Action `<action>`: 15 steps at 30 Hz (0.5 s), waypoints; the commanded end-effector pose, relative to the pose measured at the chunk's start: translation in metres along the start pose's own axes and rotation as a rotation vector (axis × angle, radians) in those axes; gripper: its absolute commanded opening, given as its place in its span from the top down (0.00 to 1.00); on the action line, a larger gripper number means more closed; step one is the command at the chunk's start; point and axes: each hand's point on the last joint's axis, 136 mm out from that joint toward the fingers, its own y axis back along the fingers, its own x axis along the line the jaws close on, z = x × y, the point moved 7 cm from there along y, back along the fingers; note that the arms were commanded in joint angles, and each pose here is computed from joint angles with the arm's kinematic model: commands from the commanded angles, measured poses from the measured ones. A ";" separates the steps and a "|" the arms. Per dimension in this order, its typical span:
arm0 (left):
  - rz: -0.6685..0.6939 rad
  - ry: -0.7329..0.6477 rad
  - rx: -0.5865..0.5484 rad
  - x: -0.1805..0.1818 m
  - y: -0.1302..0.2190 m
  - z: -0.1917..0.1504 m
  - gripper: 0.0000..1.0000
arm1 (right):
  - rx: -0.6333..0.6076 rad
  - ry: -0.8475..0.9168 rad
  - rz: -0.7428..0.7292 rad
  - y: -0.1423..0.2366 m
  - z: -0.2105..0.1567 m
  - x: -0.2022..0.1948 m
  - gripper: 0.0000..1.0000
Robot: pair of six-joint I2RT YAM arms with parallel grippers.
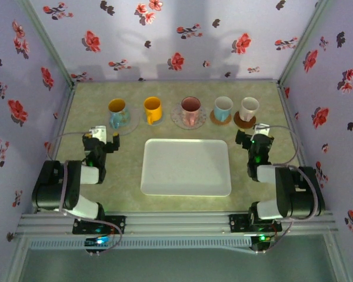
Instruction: Place the cup by the coaster
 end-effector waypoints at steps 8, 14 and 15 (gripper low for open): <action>-0.055 0.036 0.014 0.001 -0.019 0.014 0.00 | 0.034 0.023 0.041 -0.026 0.000 0.005 0.01; -0.027 0.067 0.042 0.007 -0.023 0.015 0.00 | 0.045 0.002 0.031 -0.028 0.001 0.002 0.01; -0.027 0.067 0.043 0.007 -0.023 0.015 0.00 | 0.042 0.002 0.031 -0.028 0.002 0.002 0.01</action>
